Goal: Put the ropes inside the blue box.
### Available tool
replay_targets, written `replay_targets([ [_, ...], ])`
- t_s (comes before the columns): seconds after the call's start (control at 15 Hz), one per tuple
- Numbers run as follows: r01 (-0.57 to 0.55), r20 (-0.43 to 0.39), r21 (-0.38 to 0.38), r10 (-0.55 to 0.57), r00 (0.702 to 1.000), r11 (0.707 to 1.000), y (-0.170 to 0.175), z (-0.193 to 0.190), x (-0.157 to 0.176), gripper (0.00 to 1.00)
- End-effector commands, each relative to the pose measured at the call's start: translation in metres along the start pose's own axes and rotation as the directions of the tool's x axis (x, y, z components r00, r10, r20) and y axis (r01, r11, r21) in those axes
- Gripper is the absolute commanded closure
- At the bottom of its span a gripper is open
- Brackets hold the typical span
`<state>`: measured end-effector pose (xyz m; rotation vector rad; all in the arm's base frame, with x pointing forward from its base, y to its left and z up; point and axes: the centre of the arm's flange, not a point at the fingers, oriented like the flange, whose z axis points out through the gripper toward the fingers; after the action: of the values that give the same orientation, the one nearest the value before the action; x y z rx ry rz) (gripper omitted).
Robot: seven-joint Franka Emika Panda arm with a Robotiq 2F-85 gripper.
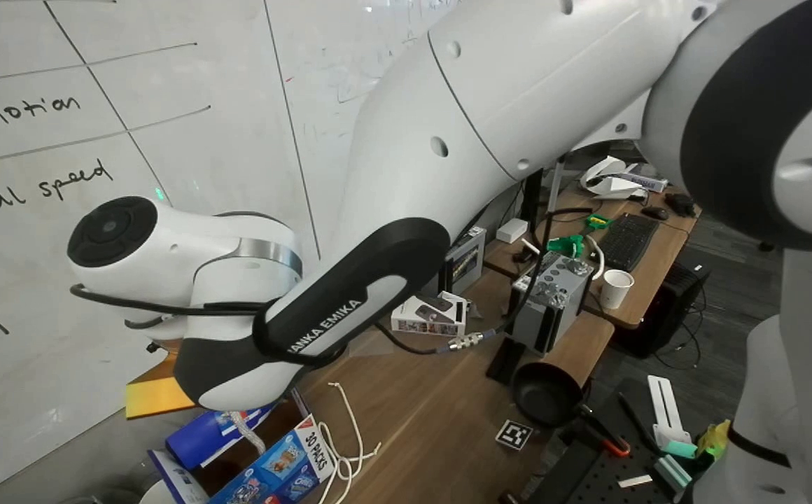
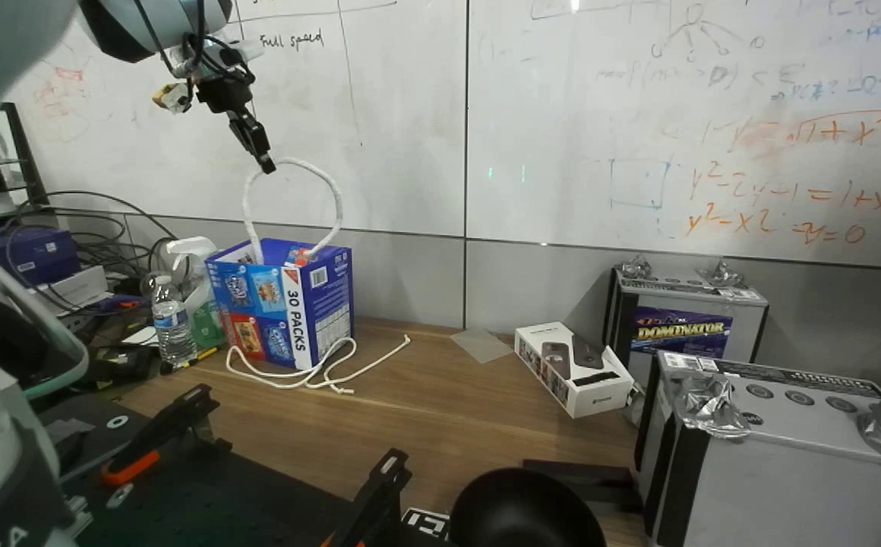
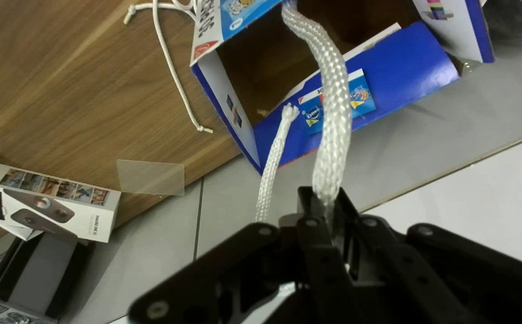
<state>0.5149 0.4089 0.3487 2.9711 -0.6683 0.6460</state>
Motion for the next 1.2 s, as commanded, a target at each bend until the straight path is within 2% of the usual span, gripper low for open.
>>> replay_targets([
  [0.0, 0.022, 0.043, -0.013, -0.021, 0.999, 1.000, -0.002, -0.003, -0.004, 0.97],
  [0.27, 0.055, 0.106, 0.009, -0.055, 0.993, 0.998, -0.006, 0.002, -0.008, 0.97],
  [0.6, 0.148, 0.216, 0.055, -0.157, 0.964, 0.987, -0.010, 0.008, -0.010, 0.97],
  [1.07, 0.207, 0.263, 0.069, -0.218, 0.940, 0.976, -0.010, 0.022, -0.002, 0.97],
  [1.13, 0.213, 0.262, 0.065, -0.222, 0.939, 0.975, -0.008, 0.023, 0.000, 0.64],
])
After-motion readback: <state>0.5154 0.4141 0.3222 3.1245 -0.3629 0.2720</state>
